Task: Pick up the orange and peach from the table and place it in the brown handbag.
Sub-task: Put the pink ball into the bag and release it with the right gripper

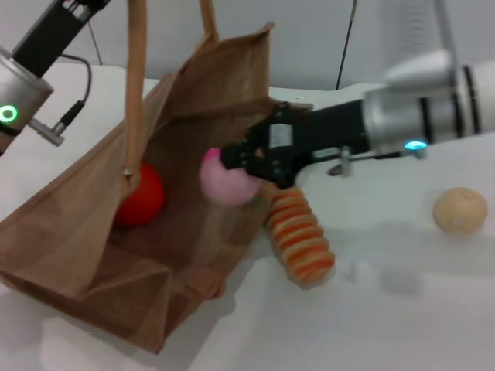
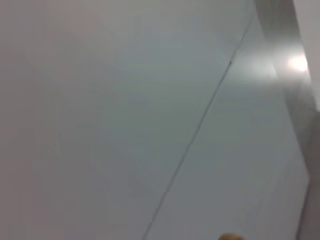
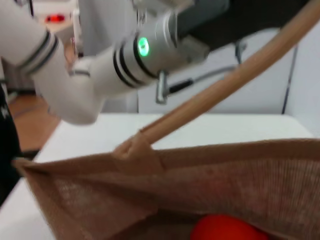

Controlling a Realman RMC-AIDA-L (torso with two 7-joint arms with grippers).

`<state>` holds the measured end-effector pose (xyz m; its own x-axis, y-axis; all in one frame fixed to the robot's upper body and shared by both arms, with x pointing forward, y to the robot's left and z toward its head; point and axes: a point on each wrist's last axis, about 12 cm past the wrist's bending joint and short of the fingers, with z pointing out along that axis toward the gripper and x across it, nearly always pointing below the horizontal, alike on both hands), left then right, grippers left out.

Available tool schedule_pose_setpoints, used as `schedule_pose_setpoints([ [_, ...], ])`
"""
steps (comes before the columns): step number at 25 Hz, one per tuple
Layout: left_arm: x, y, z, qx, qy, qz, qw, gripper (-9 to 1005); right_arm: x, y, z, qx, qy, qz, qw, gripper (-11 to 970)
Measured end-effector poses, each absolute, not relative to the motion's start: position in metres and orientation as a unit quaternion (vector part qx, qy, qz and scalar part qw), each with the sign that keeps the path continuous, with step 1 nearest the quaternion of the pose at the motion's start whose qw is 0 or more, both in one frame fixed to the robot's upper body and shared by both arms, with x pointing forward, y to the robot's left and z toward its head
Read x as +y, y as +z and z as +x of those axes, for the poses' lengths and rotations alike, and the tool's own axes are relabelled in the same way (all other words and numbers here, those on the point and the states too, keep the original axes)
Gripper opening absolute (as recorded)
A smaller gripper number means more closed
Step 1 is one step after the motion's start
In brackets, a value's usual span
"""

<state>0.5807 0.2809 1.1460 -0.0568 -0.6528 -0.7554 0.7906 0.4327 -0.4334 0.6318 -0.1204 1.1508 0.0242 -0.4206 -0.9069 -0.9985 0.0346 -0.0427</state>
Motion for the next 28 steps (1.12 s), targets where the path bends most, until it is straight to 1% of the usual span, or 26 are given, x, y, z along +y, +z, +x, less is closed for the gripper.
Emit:
schedule_pose_setpoints([
  [2,0.274,1.150,0.581,0.492,-0.543,0.084,0.675,122,-0.106,1.149,0.636,0.604,0.341,-0.604,0.393,35],
  [10,0.270,1.155,0.578,0.473,-0.566,0.101,0.668,122,-0.068,1.143,0.641,0.596,0.275,-0.643,0.393,38],
  [14,0.270,1.156,0.576,0.465,-0.570,0.103,0.670,122,-0.064,1.140,0.639,0.574,0.261,-0.662,0.405,39],
  [21,0.281,1.155,0.568,0.450,-0.569,0.091,0.682,122,-0.067,1.130,0.636,0.548,0.238,-0.655,0.463,42],
  [23,0.285,1.154,0.566,0.449,-0.565,0.083,0.687,122,-0.070,1.127,0.637,0.541,0.225,-0.655,0.477,268],
  [28,0.293,1.151,0.561,0.447,-0.557,0.069,0.696,122,-0.074,1.116,0.634,0.533,0.195,-0.649,0.508,470],
])
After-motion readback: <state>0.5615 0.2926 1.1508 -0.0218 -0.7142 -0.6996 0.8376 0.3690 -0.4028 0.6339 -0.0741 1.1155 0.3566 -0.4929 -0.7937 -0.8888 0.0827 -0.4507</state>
